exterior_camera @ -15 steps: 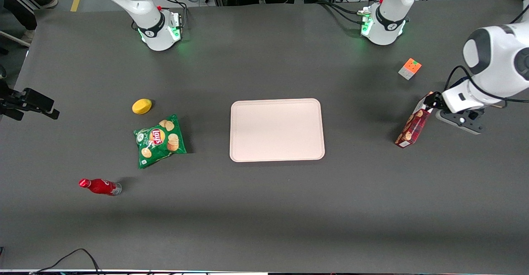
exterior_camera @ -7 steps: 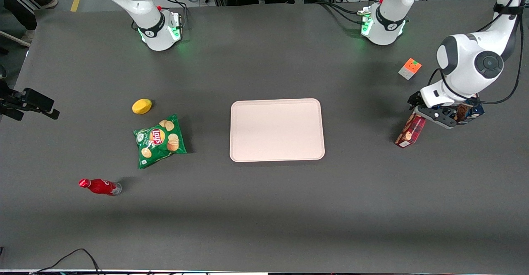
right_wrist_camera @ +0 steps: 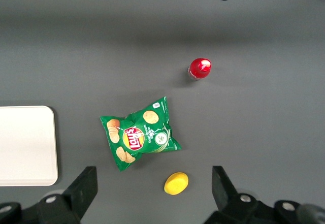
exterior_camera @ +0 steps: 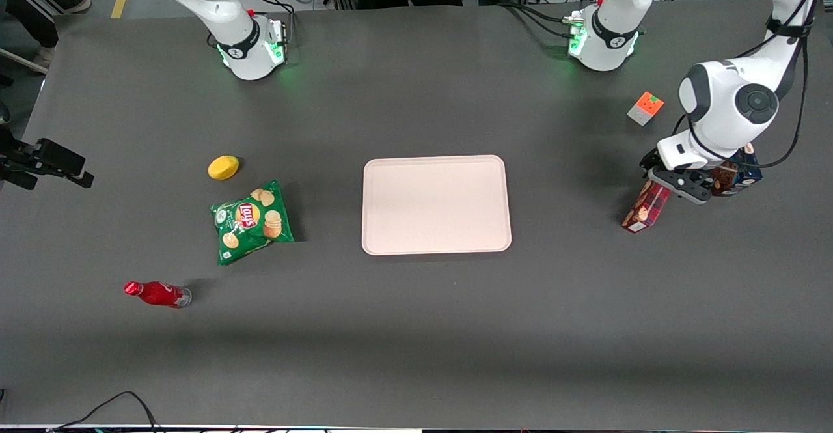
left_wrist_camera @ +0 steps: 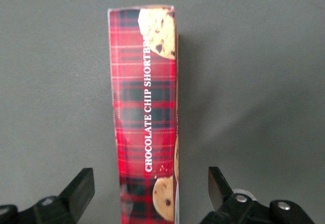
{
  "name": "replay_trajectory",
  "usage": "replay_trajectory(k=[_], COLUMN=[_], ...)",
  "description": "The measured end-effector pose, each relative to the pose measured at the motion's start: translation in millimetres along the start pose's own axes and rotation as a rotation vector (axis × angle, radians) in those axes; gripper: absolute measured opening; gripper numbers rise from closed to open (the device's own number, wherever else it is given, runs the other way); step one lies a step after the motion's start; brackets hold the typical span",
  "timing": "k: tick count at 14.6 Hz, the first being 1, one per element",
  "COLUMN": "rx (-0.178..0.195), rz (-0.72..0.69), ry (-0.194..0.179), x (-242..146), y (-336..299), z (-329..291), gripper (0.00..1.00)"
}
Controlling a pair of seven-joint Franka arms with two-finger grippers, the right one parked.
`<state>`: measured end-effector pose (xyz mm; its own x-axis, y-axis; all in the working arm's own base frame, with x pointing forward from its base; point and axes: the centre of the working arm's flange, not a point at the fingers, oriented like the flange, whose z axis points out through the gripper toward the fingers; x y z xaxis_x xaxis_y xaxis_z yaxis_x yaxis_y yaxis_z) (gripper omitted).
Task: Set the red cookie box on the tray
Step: 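Close the left gripper on the red box and lift it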
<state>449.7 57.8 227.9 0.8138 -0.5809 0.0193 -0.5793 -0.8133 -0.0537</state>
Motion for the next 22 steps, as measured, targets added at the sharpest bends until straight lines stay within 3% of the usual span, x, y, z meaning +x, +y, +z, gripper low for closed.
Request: replay_trajectory(k=[5, 8, 13, 14, 15, 18, 22], rx=[0.010, 0.012, 0.019, 0.027, 0.030, -0.012, -0.064], rz=[0.005, 0.005, 0.005, 0.005, 0.004, -0.001, -0.016], ry=[0.010, 0.012, 0.021, 0.029, 0.032, -0.025, -0.092], x=[-4.5, -4.3, -2.1, 0.8, 5.3, 31.0, 60.4], y=[4.8, 4.5, 2.0, -1.0, -5.7, -33.3, -69.7], z=[24.5, 24.3, 21.5, 18.0, 12.7, -30.9, -164.5], gripper=[1.00, 0.93, 0.38, 0.30, 0.28, 0.28, 0.28])
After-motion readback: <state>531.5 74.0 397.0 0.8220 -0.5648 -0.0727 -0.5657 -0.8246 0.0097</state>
